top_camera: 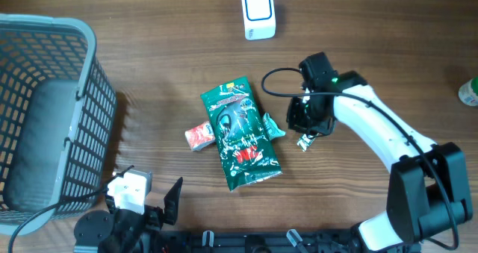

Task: Scan the item barcode
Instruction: 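Move the right gripper to the green box and grasp it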

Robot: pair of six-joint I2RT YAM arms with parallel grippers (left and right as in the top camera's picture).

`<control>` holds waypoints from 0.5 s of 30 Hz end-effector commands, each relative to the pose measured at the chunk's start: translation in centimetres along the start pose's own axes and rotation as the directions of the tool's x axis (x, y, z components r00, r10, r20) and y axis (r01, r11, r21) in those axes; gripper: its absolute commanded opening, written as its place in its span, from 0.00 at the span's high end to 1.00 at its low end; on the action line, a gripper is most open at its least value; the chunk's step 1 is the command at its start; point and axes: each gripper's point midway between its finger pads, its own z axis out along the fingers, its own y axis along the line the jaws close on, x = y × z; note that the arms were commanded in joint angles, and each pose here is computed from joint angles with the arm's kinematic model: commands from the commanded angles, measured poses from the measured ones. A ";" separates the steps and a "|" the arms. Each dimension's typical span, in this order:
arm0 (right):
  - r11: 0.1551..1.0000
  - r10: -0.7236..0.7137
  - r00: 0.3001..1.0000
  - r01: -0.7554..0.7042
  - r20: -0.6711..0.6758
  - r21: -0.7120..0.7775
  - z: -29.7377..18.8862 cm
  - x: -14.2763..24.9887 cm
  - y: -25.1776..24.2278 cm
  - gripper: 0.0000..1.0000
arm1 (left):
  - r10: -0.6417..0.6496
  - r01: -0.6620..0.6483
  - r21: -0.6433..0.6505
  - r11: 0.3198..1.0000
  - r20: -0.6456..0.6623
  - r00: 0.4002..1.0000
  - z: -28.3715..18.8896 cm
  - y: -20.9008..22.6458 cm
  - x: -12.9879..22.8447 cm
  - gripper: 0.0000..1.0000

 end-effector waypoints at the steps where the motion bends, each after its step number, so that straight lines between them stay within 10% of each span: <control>1: 0.999 0.024 0.999 -0.025 0.037 0.044 2.1 0.3 -1.1 0.82 | -0.008 0.007 0.012 1.000 0.007 1.000 -0.1 -0.2 -0.1 0.00; 15: 0.878 0.224 0.962 -0.269 0.157 0.396 -0.9 0.8 -9.0 0.96 | -0.008 0.007 0.012 1.000 0.007 1.000 -0.1 -0.2 -0.1 0.00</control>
